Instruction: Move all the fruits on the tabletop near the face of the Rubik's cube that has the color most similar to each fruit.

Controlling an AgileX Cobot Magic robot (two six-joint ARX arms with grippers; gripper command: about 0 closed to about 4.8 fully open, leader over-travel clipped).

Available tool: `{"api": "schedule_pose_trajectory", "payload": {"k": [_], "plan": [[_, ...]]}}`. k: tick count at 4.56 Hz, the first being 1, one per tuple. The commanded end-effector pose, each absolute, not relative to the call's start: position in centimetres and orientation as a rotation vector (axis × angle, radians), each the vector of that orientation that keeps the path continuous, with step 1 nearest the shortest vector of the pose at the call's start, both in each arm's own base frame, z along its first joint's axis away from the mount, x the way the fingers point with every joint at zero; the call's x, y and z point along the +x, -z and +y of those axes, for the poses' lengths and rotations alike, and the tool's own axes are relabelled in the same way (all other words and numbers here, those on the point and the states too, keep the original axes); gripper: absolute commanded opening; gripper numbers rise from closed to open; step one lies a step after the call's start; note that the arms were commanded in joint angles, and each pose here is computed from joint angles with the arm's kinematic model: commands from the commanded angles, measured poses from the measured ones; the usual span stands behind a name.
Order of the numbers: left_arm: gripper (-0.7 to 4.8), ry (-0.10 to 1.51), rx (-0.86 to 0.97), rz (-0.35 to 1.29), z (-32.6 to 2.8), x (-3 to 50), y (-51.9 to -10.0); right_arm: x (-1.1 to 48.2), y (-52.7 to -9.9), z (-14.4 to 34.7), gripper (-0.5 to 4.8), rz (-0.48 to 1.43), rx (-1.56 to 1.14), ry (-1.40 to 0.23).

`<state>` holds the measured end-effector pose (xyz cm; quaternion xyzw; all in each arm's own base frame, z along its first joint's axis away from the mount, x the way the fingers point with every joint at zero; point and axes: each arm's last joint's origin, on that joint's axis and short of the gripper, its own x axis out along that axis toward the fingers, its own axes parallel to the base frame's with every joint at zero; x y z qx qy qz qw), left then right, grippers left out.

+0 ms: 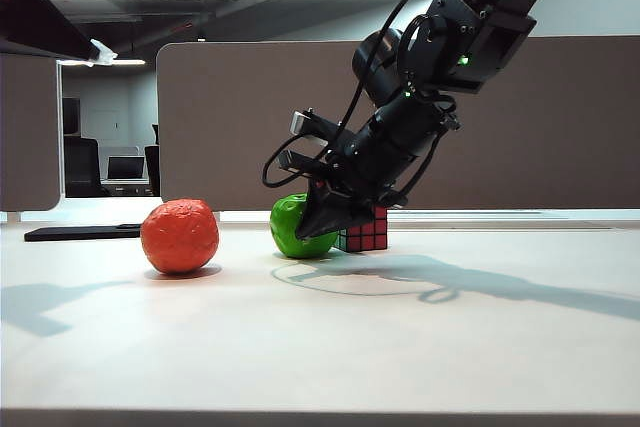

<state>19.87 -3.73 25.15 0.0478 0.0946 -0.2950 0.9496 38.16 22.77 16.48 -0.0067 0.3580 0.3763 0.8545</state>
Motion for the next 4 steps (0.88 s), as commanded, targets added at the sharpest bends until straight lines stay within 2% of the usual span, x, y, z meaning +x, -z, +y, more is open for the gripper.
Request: {"api": "schedule_pose_trajectory", "payload": {"k": [1, 2, 3, 4], "plan": [[-0.06, 0.599, 0.107, 0.177, -3.7, 19.9, -25.4, 38.8, -17.2, 22.4, -0.01, 0.686, -0.018, -0.743], [-0.06, 0.600, 0.106, 0.176, -3.7, 19.9, -25.4, 37.6, -19.9, 22.4, -0.01, 0.686, 0.034, -0.906], [-0.06, 0.600, 0.110, 0.155, -3.7, 19.9, -25.6, 36.6, -24.6, 21.2, -0.01, 0.555, -0.063, -0.721], [-0.06, 0.597, 0.115, 0.102, -3.8, 20.0, -26.1, 34.0, -28.7, 18.5, -0.01, 0.561, -0.300, -0.410]]}}
